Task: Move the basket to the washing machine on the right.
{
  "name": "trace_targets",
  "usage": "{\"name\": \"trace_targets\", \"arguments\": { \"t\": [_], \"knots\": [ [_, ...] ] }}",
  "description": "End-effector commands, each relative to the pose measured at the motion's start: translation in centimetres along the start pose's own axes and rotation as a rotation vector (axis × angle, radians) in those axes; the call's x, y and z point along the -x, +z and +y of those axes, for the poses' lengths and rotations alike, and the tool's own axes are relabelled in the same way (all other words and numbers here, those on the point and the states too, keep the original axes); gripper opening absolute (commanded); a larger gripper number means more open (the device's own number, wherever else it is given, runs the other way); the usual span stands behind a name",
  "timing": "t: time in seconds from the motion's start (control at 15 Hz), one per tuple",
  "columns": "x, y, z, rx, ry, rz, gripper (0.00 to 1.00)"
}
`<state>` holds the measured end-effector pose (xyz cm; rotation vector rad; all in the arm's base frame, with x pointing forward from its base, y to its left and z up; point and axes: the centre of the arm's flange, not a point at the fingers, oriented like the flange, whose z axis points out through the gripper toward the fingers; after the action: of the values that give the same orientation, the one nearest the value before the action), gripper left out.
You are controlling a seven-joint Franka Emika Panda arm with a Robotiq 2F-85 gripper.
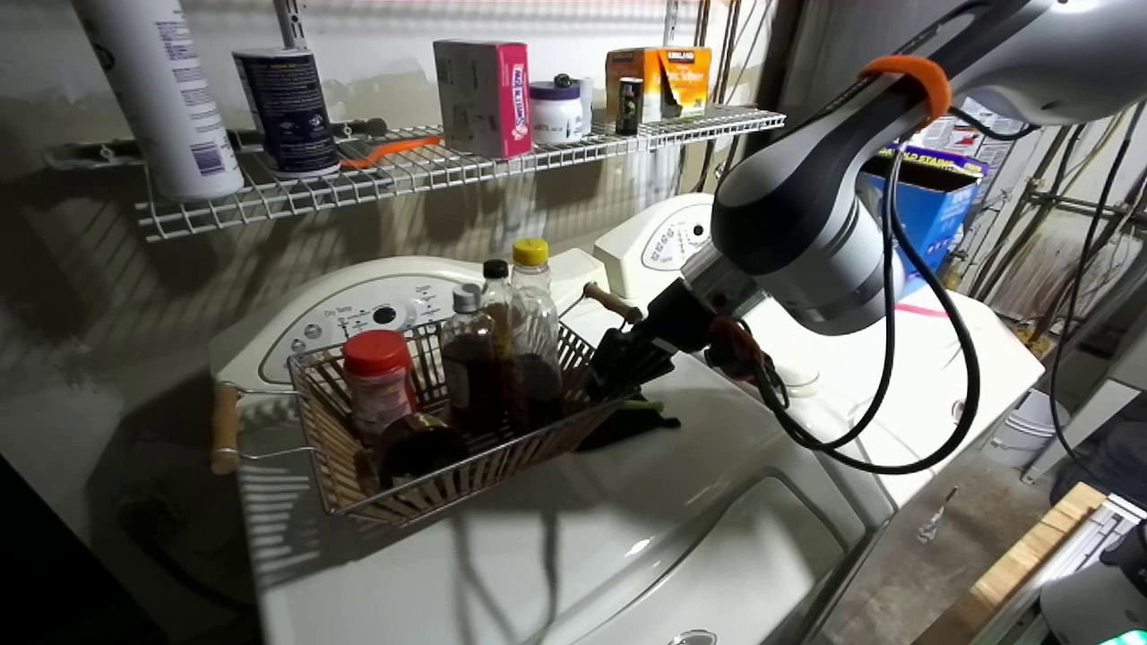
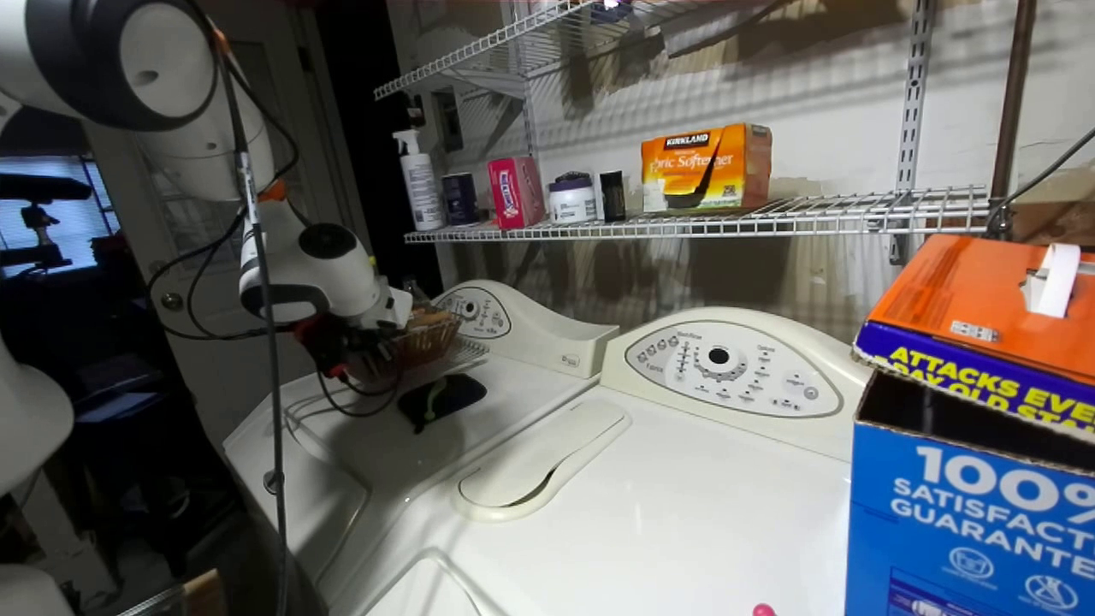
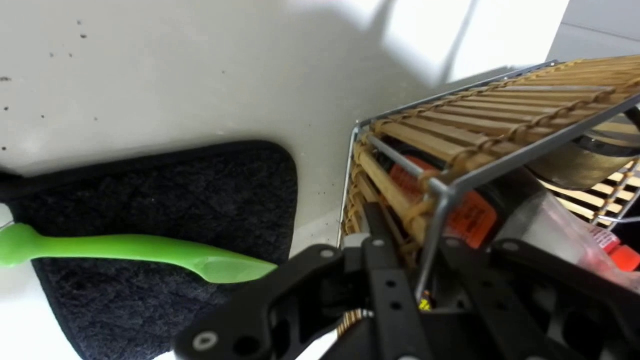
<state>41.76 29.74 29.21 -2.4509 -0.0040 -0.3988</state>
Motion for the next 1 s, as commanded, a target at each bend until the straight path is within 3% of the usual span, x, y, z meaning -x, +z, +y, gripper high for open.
{"name": "trace_targets", "arguments": {
  "t": [0.0, 0.73, 0.93],
  "knots": [
    [-3.1, -5.6, -2.8, -0.041, 0.009, 0.112, 0.02],
    [-3.0, -13.1, 4.7, 0.063, 0.231, 0.252, 0.02],
    [-2.3, -15.0, 6.4, 0.092, 0.245, 0.31, 0.02]
  ]
}}
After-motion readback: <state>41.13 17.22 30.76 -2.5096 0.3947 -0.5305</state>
